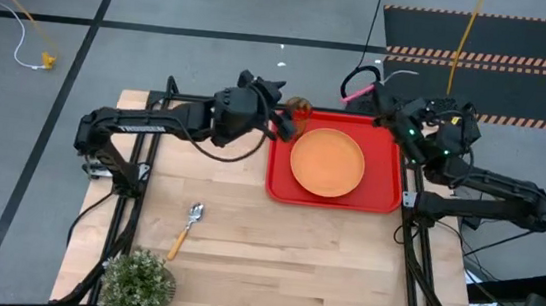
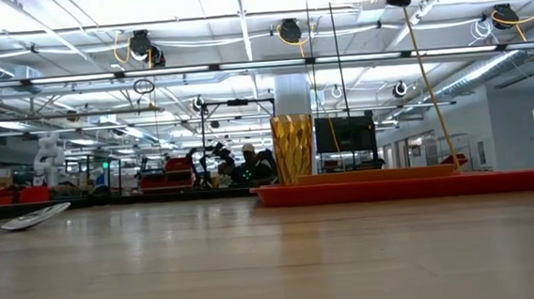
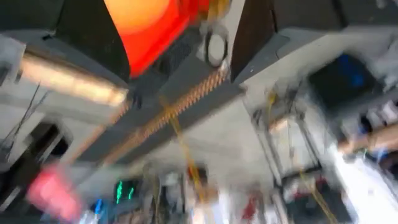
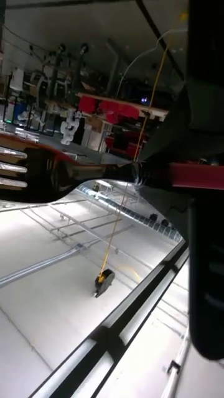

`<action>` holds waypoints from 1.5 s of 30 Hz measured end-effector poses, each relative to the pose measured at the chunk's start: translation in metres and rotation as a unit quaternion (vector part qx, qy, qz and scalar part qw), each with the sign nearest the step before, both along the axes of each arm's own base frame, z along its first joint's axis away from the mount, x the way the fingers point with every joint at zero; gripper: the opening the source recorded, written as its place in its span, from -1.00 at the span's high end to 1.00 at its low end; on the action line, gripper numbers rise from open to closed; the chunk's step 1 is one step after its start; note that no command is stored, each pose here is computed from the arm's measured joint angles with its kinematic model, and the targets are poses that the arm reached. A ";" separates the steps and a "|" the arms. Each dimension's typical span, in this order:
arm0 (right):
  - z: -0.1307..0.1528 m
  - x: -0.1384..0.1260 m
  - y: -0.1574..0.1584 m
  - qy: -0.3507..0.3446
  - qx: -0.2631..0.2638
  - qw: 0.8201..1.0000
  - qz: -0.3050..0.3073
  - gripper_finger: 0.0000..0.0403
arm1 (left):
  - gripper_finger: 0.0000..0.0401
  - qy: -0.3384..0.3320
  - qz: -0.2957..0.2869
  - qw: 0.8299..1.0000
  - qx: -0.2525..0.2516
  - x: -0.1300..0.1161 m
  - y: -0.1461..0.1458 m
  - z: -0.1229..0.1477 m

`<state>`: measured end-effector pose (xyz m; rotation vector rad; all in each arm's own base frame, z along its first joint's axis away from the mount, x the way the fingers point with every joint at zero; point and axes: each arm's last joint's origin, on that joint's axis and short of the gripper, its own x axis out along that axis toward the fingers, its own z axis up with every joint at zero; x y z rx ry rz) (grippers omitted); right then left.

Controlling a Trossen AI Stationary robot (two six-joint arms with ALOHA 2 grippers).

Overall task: Pick and place plate/cup/fork/spoon on tray
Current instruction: Put the pink fork on the red tray to the right side of the orange plate

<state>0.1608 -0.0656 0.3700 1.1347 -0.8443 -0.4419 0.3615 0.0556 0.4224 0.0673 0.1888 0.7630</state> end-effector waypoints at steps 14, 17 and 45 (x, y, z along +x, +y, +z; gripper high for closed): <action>-0.018 -0.021 0.009 0.142 0.024 0.989 0.035 0.81 | -0.11 0.027 0.031 0.995 -0.089 -0.041 0.003 0.006; -0.022 -0.024 0.010 0.167 0.035 0.984 0.044 0.81 | -0.06 0.042 0.037 0.993 -0.103 -0.043 0.002 0.002; -0.084 -0.034 0.024 0.419 0.195 0.859 0.220 0.81 | 0.05 0.082 0.046 0.981 -0.172 -0.055 0.021 -0.010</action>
